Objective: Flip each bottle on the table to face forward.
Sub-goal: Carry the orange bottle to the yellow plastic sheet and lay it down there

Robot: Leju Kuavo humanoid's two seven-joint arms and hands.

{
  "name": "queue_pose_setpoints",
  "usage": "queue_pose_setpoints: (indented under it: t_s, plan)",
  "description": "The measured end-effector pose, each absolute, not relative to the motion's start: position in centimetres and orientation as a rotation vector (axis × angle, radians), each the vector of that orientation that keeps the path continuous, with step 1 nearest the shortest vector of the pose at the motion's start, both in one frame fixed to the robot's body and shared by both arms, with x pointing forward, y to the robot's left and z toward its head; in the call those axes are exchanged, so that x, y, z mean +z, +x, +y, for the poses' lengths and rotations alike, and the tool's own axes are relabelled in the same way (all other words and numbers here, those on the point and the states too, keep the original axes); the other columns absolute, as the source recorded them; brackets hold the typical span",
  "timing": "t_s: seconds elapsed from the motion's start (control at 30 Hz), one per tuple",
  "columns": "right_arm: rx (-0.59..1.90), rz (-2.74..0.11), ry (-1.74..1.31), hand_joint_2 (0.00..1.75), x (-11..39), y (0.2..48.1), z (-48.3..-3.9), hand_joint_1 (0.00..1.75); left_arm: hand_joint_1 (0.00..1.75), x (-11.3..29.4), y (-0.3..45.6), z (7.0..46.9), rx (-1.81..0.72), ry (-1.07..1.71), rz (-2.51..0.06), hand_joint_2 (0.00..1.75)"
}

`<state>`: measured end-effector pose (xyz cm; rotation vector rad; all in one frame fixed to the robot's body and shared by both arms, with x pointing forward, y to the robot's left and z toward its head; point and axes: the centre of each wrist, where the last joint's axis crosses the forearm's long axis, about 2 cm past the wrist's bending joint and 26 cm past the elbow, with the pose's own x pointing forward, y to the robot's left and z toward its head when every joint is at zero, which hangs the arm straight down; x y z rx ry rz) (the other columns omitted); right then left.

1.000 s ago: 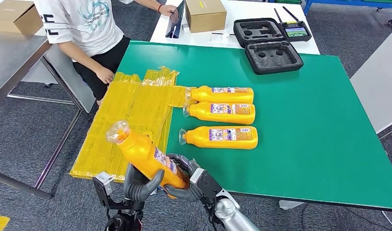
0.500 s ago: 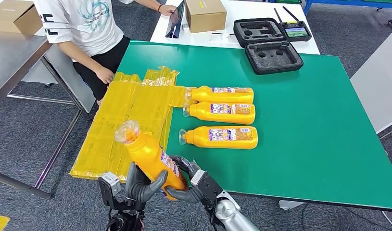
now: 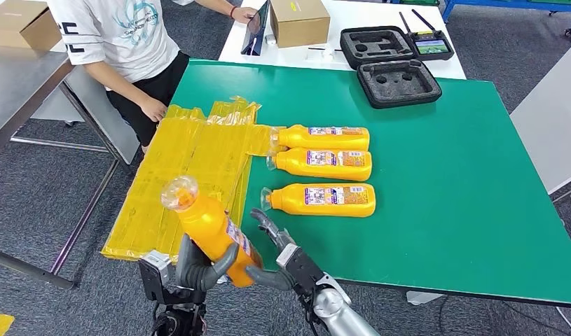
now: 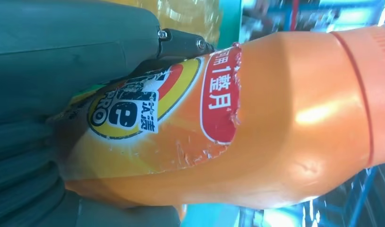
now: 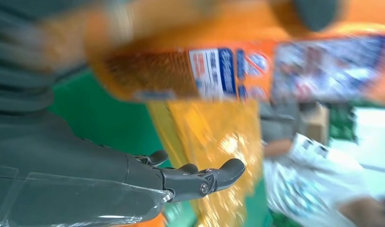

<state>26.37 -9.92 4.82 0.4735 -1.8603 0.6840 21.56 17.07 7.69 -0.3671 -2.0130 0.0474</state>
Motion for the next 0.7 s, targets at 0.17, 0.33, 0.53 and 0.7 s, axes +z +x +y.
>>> queue_pose_setpoints:
  t_s: [0.17,0.33,0.53,0.7]
  plan:
    - [0.560,-1.948,0.495,0.00,6.7,26.8,-10.2,0.00,1.75,9.0,22.8,19.4,0.031,-0.079,-2.120,1.75]
    - [0.447,-2.013,0.556,0.00,8.5,26.7,-10.4,0.00,1.75,11.3,24.9,22.4,-0.017,0.310,-2.248,1.75]
    - [0.264,-2.085,0.615,0.00,10.7,26.2,-10.2,0.00,1.75,14.7,29.2,26.1,-0.294,0.667,-2.283,1.75]
    - [0.182,-2.111,0.664,0.00,11.7,25.2,-10.2,0.00,1.75,16.0,33.3,28.4,-0.632,0.748,-2.168,1.75]
